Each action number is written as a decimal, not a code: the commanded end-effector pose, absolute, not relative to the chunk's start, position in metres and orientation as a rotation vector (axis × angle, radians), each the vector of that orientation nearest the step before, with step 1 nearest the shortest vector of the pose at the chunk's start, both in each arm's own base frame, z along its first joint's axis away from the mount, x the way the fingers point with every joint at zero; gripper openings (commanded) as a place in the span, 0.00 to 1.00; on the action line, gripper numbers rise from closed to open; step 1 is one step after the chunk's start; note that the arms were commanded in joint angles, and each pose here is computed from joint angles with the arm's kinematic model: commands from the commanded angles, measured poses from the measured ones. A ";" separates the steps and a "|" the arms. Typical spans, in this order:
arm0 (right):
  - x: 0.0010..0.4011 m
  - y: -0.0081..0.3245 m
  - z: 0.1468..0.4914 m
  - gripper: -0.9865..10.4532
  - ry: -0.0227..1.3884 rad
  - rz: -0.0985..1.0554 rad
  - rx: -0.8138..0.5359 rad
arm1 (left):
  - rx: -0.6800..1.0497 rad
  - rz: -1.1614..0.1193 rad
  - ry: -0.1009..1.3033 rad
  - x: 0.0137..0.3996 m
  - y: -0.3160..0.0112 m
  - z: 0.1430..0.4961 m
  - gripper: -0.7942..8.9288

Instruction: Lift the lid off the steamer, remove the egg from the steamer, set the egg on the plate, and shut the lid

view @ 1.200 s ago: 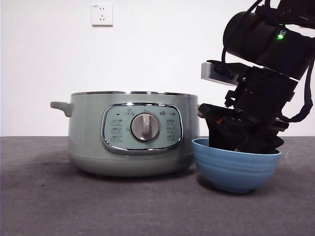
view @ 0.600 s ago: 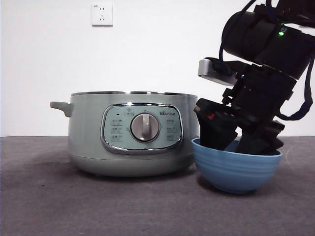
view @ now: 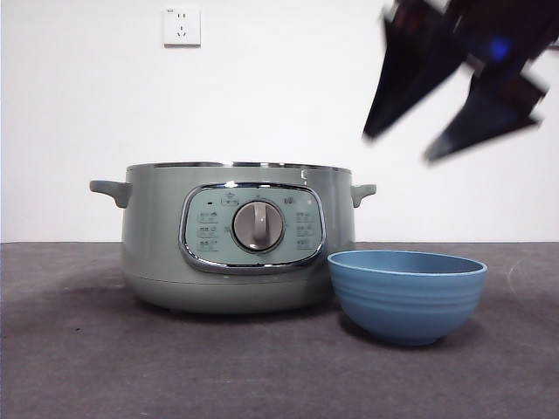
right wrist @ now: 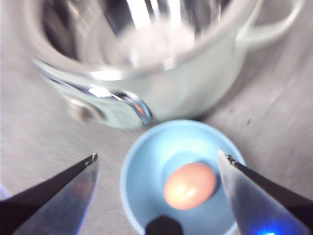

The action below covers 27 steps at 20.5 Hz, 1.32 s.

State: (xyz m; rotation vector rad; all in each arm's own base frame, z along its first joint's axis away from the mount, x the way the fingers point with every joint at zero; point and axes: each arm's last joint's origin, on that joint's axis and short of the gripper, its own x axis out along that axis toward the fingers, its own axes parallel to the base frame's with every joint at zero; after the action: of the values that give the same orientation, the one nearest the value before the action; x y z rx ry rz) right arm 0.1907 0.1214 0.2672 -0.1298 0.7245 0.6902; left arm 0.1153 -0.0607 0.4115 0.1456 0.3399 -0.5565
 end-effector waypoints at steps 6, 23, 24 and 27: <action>0.115 0.075 0.329 0.44 0.409 0.699 -0.020 | 0.126 -0.657 0.262 0.190 -0.108 0.407 0.07; 0.073 0.050 0.341 0.44 0.340 0.697 0.082 | 0.182 -0.668 0.317 0.296 -0.175 0.326 0.07; 0.073 0.050 0.341 0.44 0.341 0.696 0.085 | 0.187 -0.669 0.318 0.298 -0.176 0.324 0.07; 0.073 0.050 0.341 0.44 0.343 0.695 0.089 | 0.198 -0.664 0.333 0.304 -0.180 0.316 0.07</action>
State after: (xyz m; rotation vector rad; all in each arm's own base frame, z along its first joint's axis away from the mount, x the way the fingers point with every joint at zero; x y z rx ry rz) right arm 0.0737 0.0505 0.3391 0.0760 0.3503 0.6918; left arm 0.3016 -0.1774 0.3033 0.1981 0.4155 -0.6592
